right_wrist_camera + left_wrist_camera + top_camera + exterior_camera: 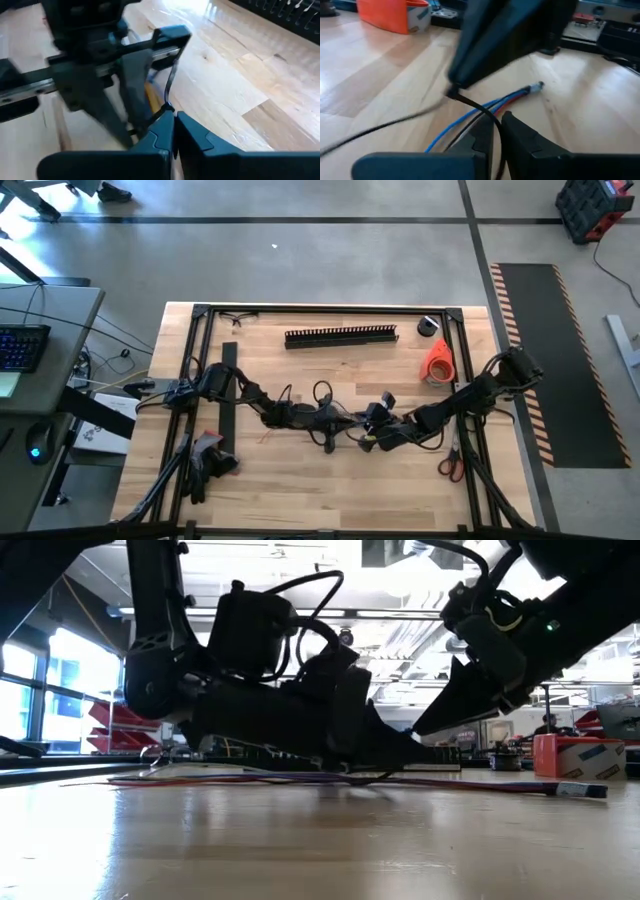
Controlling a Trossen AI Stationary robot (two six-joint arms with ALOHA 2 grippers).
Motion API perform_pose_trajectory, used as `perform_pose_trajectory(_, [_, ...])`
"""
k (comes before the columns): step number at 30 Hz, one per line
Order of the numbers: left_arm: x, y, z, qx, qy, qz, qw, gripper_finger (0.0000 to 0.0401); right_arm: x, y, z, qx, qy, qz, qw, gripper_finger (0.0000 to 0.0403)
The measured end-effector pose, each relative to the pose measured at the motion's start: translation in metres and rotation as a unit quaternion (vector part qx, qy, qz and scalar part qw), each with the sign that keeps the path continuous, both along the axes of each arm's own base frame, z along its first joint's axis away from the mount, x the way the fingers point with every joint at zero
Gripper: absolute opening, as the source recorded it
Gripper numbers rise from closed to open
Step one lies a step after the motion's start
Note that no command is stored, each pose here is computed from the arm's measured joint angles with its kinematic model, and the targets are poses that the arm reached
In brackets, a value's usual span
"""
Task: Ziptie cables
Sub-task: Wrap the zip tie around the cable wire
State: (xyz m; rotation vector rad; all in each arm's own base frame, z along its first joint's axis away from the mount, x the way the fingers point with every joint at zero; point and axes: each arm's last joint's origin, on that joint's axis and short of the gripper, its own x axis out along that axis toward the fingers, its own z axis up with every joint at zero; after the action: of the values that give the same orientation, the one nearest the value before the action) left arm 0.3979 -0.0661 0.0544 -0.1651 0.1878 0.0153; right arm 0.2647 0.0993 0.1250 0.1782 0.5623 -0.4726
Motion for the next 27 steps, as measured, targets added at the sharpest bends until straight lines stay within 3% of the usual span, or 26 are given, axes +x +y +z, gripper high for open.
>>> perform_pose_trajectory(10, [-0.002, 0.0, 0.01, 0.057, 0.029, 0.094, 0.994, 0.0044, -0.001, 0.002, 0.001, -0.007, -0.005, -0.001, 1.0, 0.0])
perform_pose_trajectory(18, [-0.001, 0.009, 0.027, 0.089, 0.048, 0.099, 0.99, 0.0048, 0.001, 0.004, 0.003, -0.019, -0.014, 0.015, 1.0, 0.0])
perform_pose_trajectory(27, [0.0, 0.023, 0.03, 0.045, 0.082, 0.057, 0.994, 0.0146, 0.002, 0.005, 0.004, -0.021, -0.018, 0.019, 0.999, 0.0])
